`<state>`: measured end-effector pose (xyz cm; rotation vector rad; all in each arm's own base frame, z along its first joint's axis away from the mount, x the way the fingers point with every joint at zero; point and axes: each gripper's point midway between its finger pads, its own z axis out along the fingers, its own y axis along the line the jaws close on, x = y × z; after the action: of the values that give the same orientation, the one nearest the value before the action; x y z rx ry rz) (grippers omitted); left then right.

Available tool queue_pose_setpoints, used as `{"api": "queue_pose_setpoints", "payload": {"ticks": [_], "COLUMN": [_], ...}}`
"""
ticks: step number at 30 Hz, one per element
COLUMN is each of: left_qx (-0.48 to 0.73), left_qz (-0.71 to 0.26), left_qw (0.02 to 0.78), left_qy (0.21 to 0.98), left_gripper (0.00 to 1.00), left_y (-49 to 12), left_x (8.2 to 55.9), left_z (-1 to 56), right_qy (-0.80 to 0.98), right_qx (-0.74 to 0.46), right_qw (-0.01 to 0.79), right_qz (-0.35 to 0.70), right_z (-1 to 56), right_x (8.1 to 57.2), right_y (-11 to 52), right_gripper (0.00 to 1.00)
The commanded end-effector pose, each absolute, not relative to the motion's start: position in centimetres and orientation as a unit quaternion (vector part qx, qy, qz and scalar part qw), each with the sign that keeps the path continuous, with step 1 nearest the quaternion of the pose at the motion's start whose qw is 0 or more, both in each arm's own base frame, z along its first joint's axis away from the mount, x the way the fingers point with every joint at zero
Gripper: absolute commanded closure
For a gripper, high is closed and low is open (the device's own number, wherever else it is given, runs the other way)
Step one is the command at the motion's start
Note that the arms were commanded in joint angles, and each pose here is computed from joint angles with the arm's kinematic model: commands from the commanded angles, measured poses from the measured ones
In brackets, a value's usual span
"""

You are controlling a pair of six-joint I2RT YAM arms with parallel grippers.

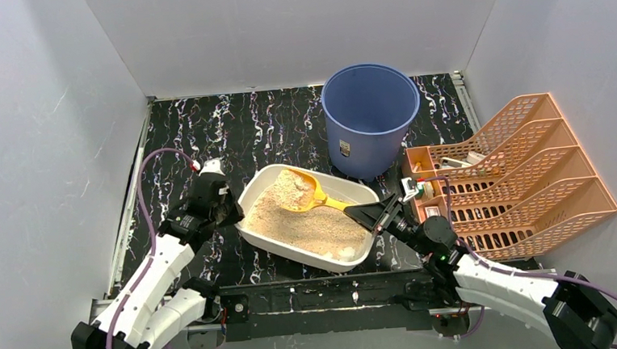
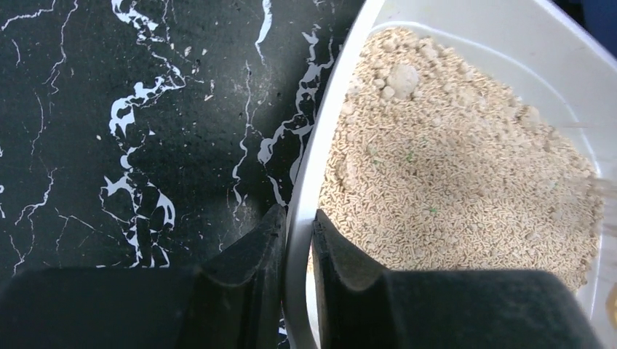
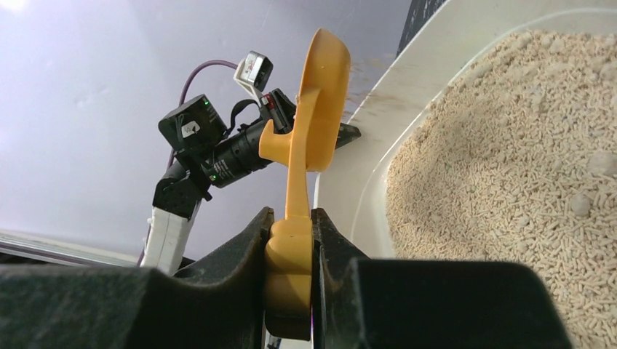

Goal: Clean the litter box

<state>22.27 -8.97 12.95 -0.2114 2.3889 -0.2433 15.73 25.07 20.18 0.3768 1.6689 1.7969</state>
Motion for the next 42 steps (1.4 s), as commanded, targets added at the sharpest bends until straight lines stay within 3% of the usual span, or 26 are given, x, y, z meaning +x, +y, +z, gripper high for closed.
{"api": "queue_pose_setpoints", "payload": {"ticks": [1, 6, 9, 12, 14, 18, 21, 25, 28, 32, 34, 37, 40, 42], "left_qx": [-0.114, -0.118, -0.124, -0.129, -0.131, -0.131, -0.131, -0.128, -0.127, -0.125, -0.123, -0.122, -0.119, -0.116], "left_qz": [-0.069, -0.048, -0.034, -0.021, -0.015, -0.015, -0.02, -0.02, -0.021, -0.026, -0.033, -0.036, -0.041, -0.046], "left_qw": [0.353, 0.339, 0.331, 0.329, 0.333, 0.343, 0.356, 0.37, 0.382, 0.4, 0.41, 0.42, 0.43, 0.437], "left_qy": [0.926, 0.932, 0.935, 0.935, 0.934, 0.93, 0.925, 0.92, 0.915, 0.907, 0.903, 0.898, 0.894, 0.891], "left_gripper": [0.81, 0.69, 0.59, 0.49, 0.42, 0.32, 0.27, 0.18, 0.12, 0.03, 0.02, 0.02, 0.02, 0.02], "left_y": [-8.2, -7.8, -7.4, -7.0, -6.7, -6.6, -6.6, -6.4, -6.3, -6.2, -6.3, -6.2, -6.2, -6.3], "left_x": [22.8, 22.8, 22.8, 22.7, 22.8, 23.1, 23.3, 23.4, 23.5, 23.7, 23.8, 23.8, 23.8, 23.8], "left_z": [11.6, 10.7, 10.4, 10.8, 11.2, 13.0, 14.5, 16.5, 18.1, 20.8, 22.0, 23.8, 25.1, 25.9], "right_qy": [0.617, 0.626, 0.627, 0.632, 0.633, 0.621, 0.614, 0.594, 0.587, 0.576, 0.572, 0.57, 0.585, 0.55], "right_qx": [0.179, 0.133, 0.202, 0.128, 0.206, 0.138, 0.218, 0.124, 0.194, 0.134, 0.191, 0.12, 0.194, 0.164], "right_qw": [0.331, 0.329, 0.333, 0.326, 0.34, 0.321, 0.328, 0.332, 0.345, 0.342, 0.343, 0.338, 0.345, 0.337], "right_qz": [0.691, 0.694, 0.675, 0.691, 0.664, 0.702, 0.684, 0.722, 0.706, 0.73, 0.72, 0.739, 0.708, 0.746], "right_z": [21.2, 21.6, 19.6, 21.4, 20.1, 21.8, 20.0, 24.3, 23.7, 25.9, 25.0, 27.4, 26.1, 27.9], "right_x": [16.4, 15.3, 16.5, 14.9, 16.7, 14.7, 16.5, 14.6, 16.2, 14.7, 15.8, 14.0, 15.9, 14.7], "right_y": [24.1, 24.7, 23.1, 24.6, 22.9, 24.2, 22.6, 24.2, 22.7, 23.5, 22.4, 23.6, 22.3, 22.5], "right_gripper": [0.99, 0.99, 0.99, 0.99, 0.99, 0.99, 0.99, 0.99, 0.99, 0.99, 0.99, 0.99, 0.99, 0.99]}}
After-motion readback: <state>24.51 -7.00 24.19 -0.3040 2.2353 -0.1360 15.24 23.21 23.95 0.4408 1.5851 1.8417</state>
